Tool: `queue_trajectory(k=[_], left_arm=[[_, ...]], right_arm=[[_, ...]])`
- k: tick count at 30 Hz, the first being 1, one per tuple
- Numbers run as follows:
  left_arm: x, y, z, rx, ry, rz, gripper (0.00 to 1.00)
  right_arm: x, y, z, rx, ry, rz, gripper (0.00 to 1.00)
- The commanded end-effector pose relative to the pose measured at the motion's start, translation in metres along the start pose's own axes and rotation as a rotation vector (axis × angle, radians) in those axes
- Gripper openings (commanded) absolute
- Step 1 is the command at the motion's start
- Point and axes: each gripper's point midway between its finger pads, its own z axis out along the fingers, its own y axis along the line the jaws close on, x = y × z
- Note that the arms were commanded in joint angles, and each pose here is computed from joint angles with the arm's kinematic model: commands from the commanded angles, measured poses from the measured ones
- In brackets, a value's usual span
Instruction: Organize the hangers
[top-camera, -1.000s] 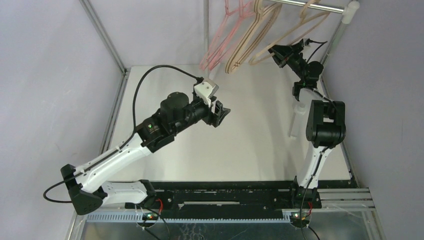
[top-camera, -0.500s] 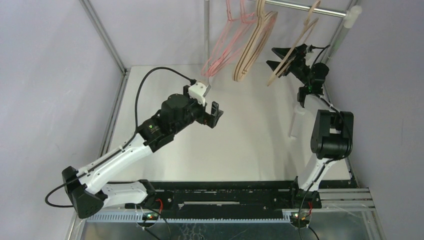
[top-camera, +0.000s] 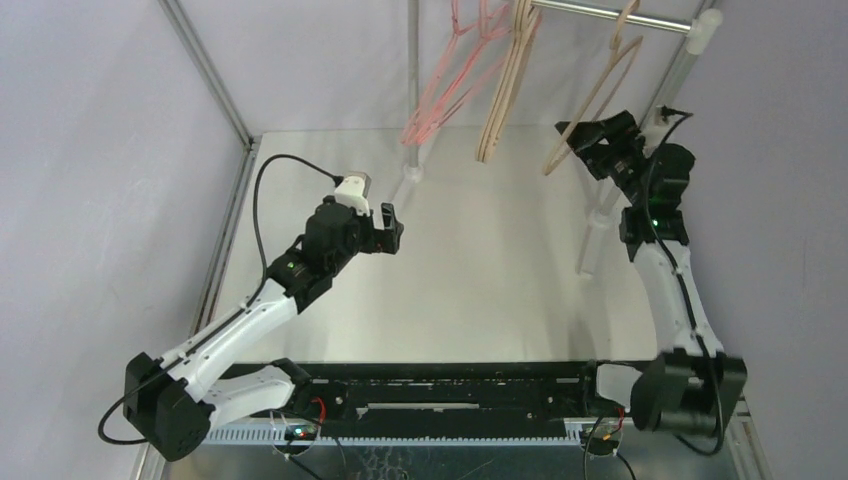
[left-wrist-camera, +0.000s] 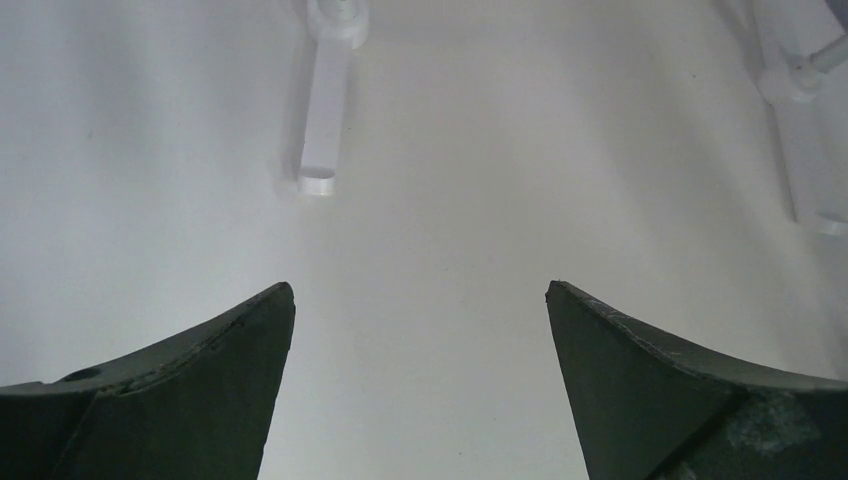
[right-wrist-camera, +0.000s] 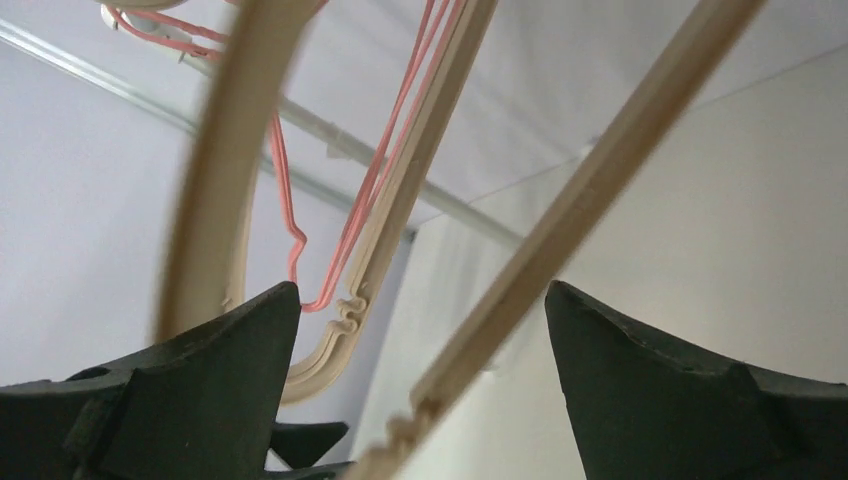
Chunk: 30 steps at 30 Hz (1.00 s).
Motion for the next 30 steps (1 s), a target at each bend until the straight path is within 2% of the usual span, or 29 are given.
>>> queue_trajectory(k=[1, 6, 9, 15, 19, 30], left_arm=[[-0.012, 0.006, 0.011, -0.031, -0.061, -0.074, 0.99], [-0.001, 0.007, 0.022, -0.022, -0.029, -0.085, 0.99], [0.004, 0.013, 0.025, -0.048, -0.030, -0.096, 0.99], [0.019, 0.041, 0.033, -0.216, 0.005, -0.125, 0.99], [0.030, 0.052, 0.040, -0.288, 0.042, -0.122, 0.99], [0.037, 0.058, 0.042, -0.307, 0.046, -0.093, 1.00]], right_arm=[[-0.018, -0.023, -0.039, 0.221, -0.154, -0.236, 1.00], [-0.038, -0.021, -0.076, 0.326, -0.301, -0.348, 1.00], [-0.041, -0.029, -0.091, 0.401, -0.324, -0.381, 1.00], [0.006, -0.055, -0.098, 0.461, -0.191, -0.374, 1.00], [0.040, -0.072, -0.105, 0.456, -0.149, -0.402, 1.00], [0.101, -0.102, -0.105, 0.501, -0.025, -0.490, 1.00]])
